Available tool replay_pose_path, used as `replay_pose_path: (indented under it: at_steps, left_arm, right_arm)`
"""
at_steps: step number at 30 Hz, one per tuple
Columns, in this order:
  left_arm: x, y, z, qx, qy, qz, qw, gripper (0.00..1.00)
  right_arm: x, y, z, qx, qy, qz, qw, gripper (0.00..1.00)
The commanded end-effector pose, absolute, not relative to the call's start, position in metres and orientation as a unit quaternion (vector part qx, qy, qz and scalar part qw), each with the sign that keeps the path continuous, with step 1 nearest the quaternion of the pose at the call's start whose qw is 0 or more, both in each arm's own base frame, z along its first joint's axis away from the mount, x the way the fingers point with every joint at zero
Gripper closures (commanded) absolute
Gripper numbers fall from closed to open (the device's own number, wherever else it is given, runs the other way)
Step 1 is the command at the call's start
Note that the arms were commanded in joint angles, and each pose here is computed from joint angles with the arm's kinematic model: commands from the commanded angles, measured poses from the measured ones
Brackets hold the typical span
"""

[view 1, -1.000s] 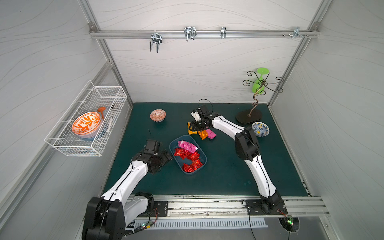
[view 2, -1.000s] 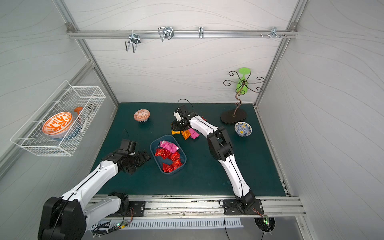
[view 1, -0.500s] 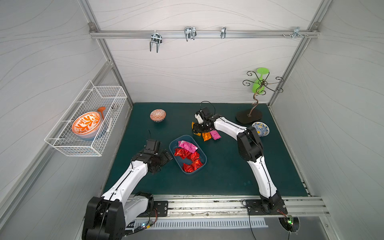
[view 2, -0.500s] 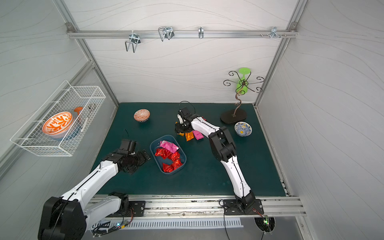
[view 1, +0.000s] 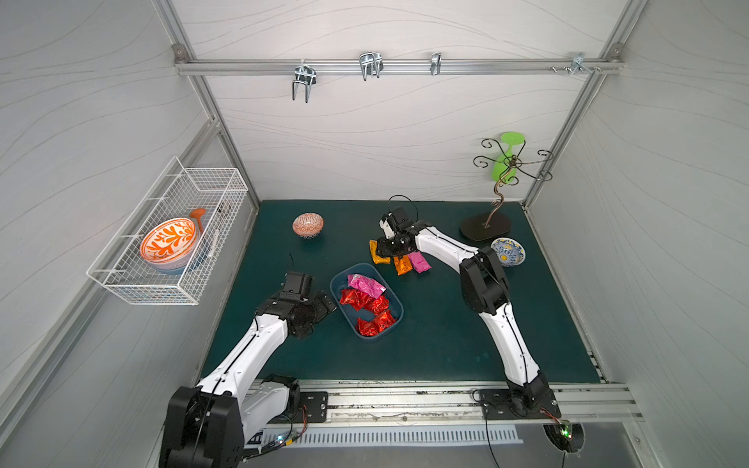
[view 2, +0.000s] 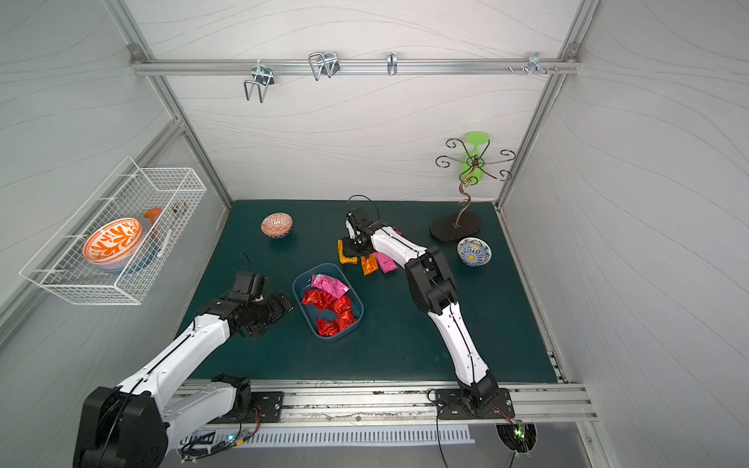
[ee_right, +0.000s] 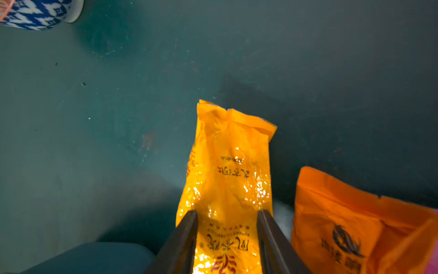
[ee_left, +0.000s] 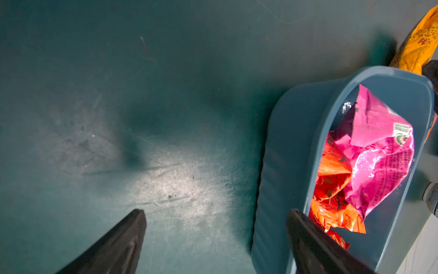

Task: Put the tea bags into the storage box
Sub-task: Pick up the tea bag from the center of the board.

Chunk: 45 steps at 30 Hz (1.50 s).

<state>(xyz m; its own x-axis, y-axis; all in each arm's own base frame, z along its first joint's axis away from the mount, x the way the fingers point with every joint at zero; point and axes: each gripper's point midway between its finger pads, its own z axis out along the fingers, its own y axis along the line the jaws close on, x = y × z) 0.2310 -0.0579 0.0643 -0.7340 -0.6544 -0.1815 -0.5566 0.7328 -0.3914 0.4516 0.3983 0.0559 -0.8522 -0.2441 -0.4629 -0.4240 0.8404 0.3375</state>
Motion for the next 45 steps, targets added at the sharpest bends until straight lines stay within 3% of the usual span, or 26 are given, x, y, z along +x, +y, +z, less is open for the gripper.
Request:
replay_pose_path:
  at_steps: [1, 7, 11, 14, 19, 26, 37, 45]
  left_arm:
    - [0.24, -0.06, 0.072, -0.327, 0.913, -0.171, 0.176, 0.03]
    - [0.24, -0.061, 0.072, -0.326, 0.913, -0.172, 0.176, 0.03]
    - [0.241, -0.061, 0.073, -0.326, 0.912, -0.174, 0.177, 0.03]
    - [0.242, -0.061, 0.074, -0.327, 0.912, -0.175, 0.178, 0.03]
    - [0.242, -0.061, 0.074, -0.327, 0.911, -0.175, 0.179, 0.03]
    - [0.25, -0.063, 0.081, -0.318, 0.911, -0.179, 0.19, 0.03]
    - [0.304, -0.086, 0.136, -0.227, 0.923, -0.21, 0.231, 0.04]
    - [0.324, -0.103, 0.135, -0.206, 0.93, -0.208, 0.221, 0.04]
  right_arm:
    - [0.439, 0.388, 0.019, -0.176, 0.954, 0.181, 0.161, 0.47]
    - [0.438, 0.38, 0.008, -0.177, 0.959, 0.158, 0.153, 0.27]
    - [0.435, 0.382, 0.003, -0.18, 0.959, 0.164, 0.145, 0.27]
    - [0.435, 0.386, 0.005, -0.18, 0.957, 0.176, 0.145, 0.38]
    - [0.435, 0.388, 0.012, -0.183, 0.954, 0.183, 0.152, 0.73]
    - [0.436, 0.388, 0.039, -0.184, 0.947, 0.203, 0.166, 0.91]
    - [0.411, 0.374, 0.127, -0.218, 0.921, 0.243, 0.214, 0.97]
    - [0.323, 0.38, 0.157, -0.301, 0.893, 0.267, 0.2, 0.97]
